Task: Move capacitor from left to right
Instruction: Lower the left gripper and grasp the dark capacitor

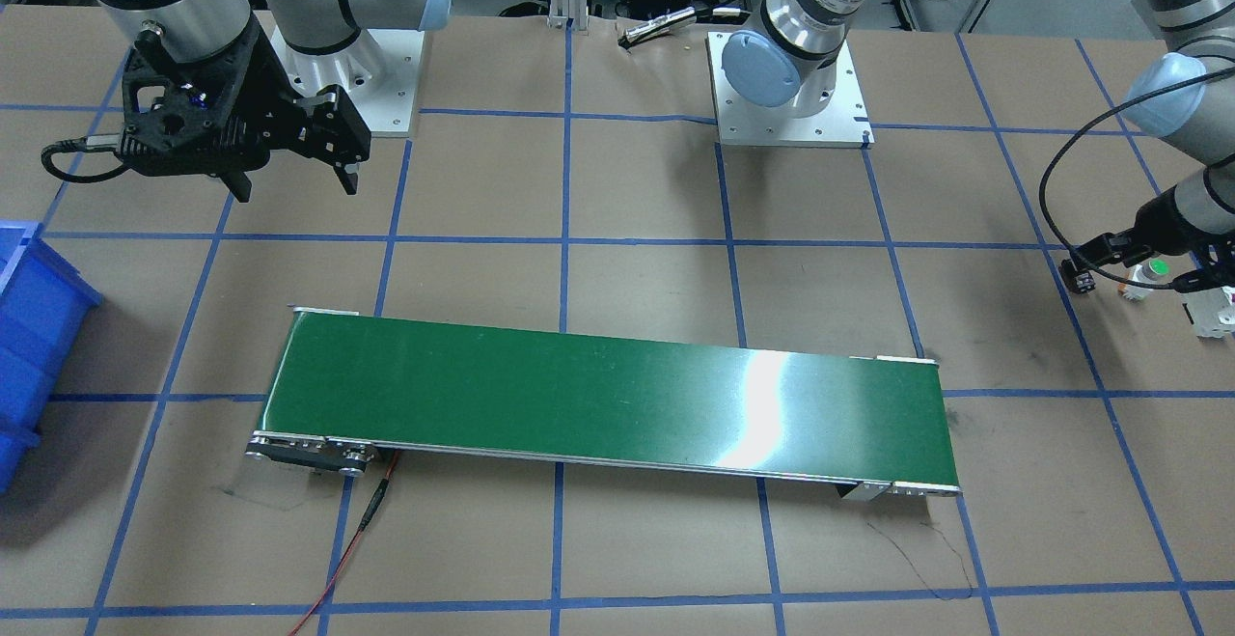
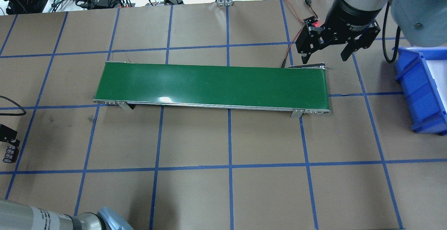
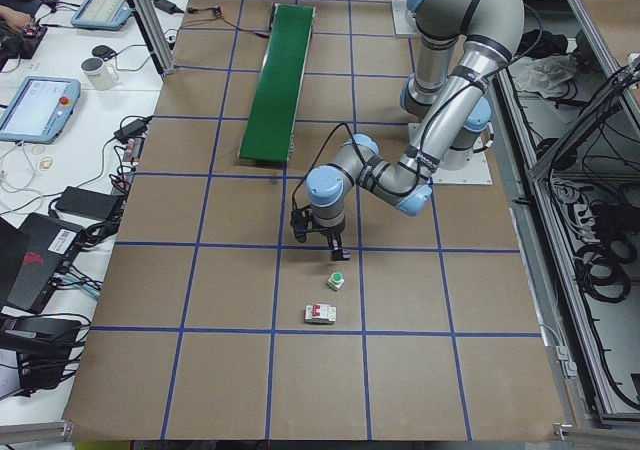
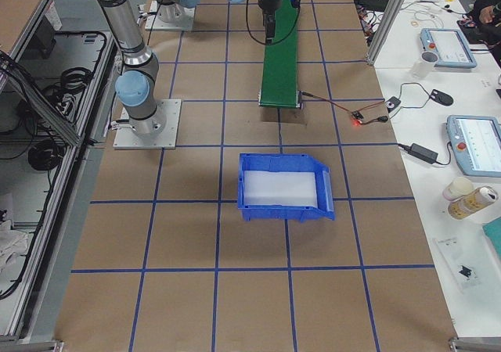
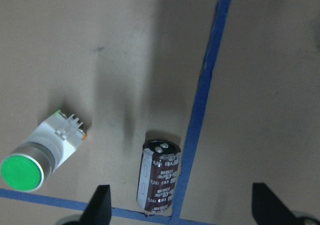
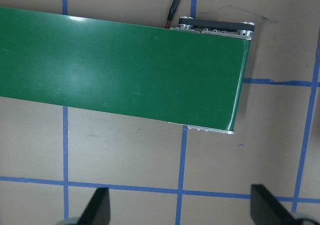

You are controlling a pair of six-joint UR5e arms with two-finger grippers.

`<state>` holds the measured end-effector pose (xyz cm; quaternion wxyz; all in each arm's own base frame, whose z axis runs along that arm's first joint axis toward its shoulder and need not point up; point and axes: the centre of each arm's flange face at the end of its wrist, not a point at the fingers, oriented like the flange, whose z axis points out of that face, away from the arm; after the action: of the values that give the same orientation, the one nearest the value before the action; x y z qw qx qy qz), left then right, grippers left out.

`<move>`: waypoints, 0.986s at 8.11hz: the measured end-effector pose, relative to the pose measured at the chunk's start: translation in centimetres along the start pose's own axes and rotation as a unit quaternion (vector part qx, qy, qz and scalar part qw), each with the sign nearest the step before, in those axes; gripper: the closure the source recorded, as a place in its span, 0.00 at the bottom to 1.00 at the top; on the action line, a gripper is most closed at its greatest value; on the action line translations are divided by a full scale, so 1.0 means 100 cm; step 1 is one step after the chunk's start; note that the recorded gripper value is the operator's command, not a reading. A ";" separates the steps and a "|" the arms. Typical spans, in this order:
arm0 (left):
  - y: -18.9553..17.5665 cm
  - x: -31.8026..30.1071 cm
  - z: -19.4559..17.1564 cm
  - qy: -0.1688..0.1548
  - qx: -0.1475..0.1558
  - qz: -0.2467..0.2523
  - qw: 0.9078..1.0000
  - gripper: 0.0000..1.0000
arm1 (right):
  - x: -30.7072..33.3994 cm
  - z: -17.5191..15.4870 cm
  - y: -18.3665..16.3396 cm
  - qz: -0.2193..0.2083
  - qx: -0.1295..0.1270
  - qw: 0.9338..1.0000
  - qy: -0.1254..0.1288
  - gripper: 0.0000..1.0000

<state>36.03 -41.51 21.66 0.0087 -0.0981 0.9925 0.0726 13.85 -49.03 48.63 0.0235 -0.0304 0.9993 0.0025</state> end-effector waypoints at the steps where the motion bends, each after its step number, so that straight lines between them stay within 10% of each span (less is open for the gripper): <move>1: 0.000 -0.001 0.008 -0.002 -0.011 0.001 1.000 0.00 | 0.000 0.001 -0.001 0.000 -0.001 1.000 -0.001 0.00; 7: -0.003 -0.002 0.035 0.011 -0.035 0.007 0.999 0.15 | 0.000 0.008 -0.005 0.002 -0.007 1.000 -0.003 0.00; 8: -0.004 -0.002 0.040 0.013 -0.038 0.008 0.999 0.30 | 0.000 0.009 -0.005 0.002 -0.008 1.000 -0.003 0.00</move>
<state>36.33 -41.28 17.69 -0.0089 -0.0914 0.9898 0.1089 13.90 -49.52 47.77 0.0264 -0.0283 0.9992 0.0106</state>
